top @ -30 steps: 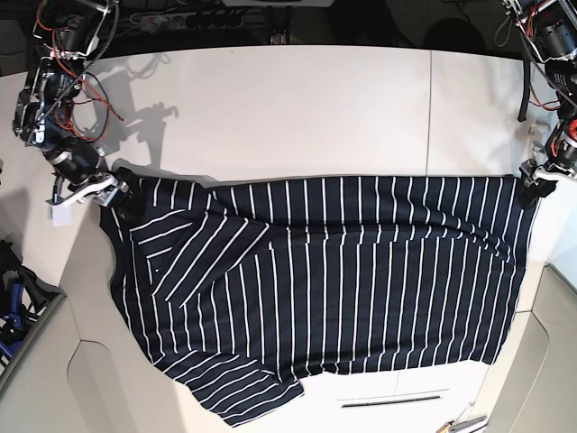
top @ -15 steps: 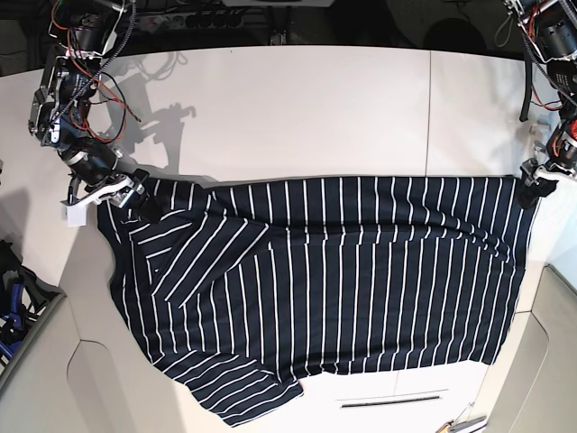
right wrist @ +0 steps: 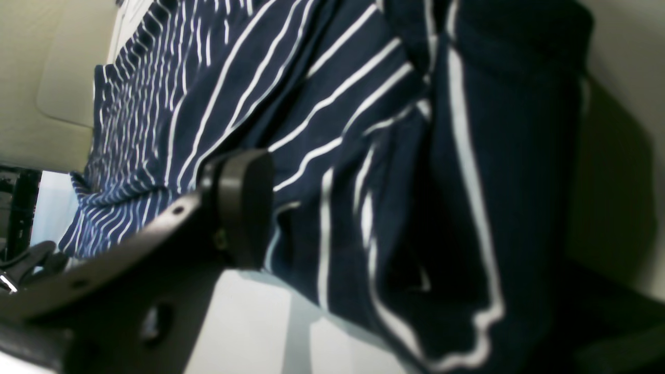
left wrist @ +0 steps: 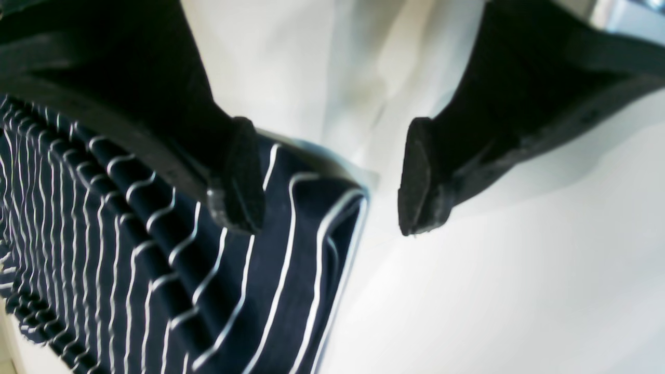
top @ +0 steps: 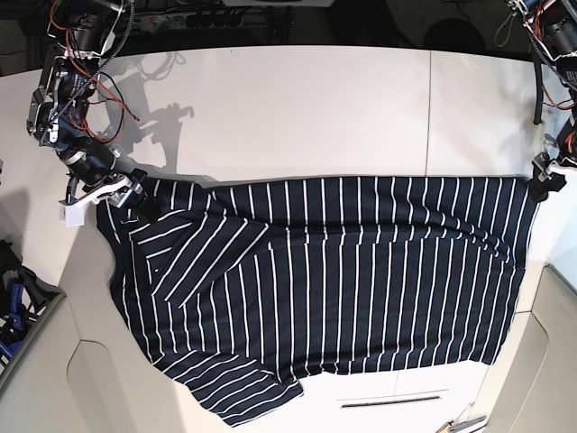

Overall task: Fold the T-shirt properly
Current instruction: 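Regrasp the folded edge with both grippers, then drag the folded edge with both grippers toward the robot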

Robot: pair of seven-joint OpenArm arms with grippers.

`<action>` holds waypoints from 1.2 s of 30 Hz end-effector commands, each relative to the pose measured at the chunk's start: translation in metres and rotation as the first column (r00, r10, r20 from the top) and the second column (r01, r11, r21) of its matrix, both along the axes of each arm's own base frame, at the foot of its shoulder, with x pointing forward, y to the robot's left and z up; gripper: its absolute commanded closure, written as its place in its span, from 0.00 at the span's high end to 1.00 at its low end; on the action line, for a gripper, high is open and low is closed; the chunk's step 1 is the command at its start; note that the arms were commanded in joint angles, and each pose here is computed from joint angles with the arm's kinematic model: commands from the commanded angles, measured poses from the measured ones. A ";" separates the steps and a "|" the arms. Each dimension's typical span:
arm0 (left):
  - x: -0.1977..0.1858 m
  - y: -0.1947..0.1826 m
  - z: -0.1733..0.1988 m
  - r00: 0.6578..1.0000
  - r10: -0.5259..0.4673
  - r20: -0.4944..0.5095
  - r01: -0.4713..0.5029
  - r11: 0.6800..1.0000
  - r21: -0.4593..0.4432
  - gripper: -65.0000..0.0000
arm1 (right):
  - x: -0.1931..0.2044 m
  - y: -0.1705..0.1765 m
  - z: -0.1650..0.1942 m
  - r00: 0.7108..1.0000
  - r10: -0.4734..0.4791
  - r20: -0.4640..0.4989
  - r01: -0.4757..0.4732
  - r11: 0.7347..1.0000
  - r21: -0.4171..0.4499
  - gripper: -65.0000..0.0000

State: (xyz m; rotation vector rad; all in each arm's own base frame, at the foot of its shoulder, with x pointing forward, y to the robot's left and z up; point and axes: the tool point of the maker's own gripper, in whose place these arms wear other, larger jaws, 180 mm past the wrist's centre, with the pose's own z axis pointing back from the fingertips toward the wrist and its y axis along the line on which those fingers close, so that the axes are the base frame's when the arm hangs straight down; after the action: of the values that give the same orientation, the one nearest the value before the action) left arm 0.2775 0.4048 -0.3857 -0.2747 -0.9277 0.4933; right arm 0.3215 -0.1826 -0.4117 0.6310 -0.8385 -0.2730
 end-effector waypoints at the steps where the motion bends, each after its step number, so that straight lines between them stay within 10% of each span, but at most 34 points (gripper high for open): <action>1: 0.009 0.008 0.019 0.999 -0.007 0.048 0.005 1.000 0.027 0.67 | 0.007 -0.006 0.010 1.000 0.000 0.031 0.000 1.000 -0.019 0.58; 17: 0.020 -0.035 -0.006 0.995 -0.100 0.013 0.100 0.995 0.008 0.65 | 0.012 -0.007 0.014 0.998 -0.021 0.061 0.022 1.000 -0.012 0.57; 24: 0.023 -0.035 -0.004 0.995 -0.094 0.029 0.094 0.995 0.019 0.07 | 0.012 -0.007 0.015 0.998 -0.021 0.063 0.022 1.000 -0.012 0.00; 36: 0.038 -0.034 0.027 0.984 -0.165 0.062 0.162 0.986 0.049 0.00 | 0.013 -0.004 0.043 0.994 0.044 0.098 -0.039 0.998 -0.053 0.00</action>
State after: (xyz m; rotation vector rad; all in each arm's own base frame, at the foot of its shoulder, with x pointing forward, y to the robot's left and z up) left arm 0.3045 0.3616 -0.3823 -0.3373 -0.8964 0.3414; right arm 0.3239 -0.1804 -0.3853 0.6134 -0.8593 -0.1928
